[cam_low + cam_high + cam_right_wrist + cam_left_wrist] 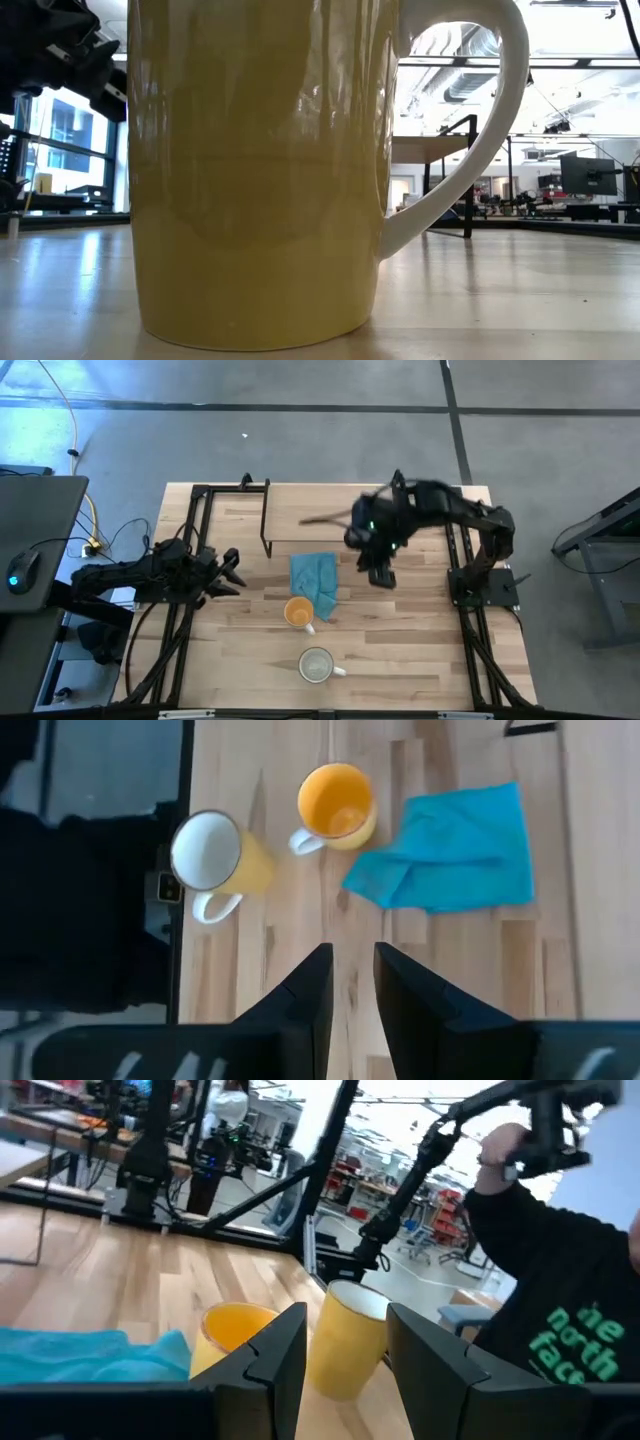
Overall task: Stack small to large cups/mugs on shelf
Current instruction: Put the light yellow mug on the shelf
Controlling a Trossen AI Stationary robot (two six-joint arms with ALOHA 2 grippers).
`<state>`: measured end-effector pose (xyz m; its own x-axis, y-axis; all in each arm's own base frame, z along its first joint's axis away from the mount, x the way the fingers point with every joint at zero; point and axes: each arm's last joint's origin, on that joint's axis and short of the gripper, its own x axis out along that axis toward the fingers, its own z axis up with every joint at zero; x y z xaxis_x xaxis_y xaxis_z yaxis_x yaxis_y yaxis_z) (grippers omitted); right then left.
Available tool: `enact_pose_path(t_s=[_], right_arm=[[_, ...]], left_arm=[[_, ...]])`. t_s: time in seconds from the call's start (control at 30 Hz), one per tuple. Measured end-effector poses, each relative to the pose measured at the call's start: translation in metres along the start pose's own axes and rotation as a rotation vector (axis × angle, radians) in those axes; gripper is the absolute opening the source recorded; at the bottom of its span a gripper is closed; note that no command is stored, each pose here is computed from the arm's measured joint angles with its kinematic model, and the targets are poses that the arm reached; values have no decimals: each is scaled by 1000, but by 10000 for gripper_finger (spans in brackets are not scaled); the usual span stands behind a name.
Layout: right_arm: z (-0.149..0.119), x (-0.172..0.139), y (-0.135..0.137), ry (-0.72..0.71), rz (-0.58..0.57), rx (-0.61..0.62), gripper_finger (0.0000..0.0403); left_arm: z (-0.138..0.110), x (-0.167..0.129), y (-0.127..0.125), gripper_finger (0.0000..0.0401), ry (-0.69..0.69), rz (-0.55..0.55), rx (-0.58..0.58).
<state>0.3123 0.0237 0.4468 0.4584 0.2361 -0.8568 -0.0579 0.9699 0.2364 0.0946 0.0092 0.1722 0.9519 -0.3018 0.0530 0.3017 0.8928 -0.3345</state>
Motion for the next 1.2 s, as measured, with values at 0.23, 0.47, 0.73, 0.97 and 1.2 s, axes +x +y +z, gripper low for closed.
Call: enact_pose_path(t_s=[0.23,0.47,0.73,0.97,1.2], right_arm=[[-11,9,51,24,-14,-125,69],[-24,13,94,25,-3,-275,69],[-43,-1,124,-61,-118,-371,69],[-66,-38,146,-284,-265,-428,69],[-86,-66,167,-470,-329,-504,69]], left_arm=[[-2,4,3,129,30,20,-37],[5,8,1,129,-17,-42,92],[0,16,0,129,5,41,130],[11,33,-8,129,142,203,106],[35,67,-23,129,298,304,176]])
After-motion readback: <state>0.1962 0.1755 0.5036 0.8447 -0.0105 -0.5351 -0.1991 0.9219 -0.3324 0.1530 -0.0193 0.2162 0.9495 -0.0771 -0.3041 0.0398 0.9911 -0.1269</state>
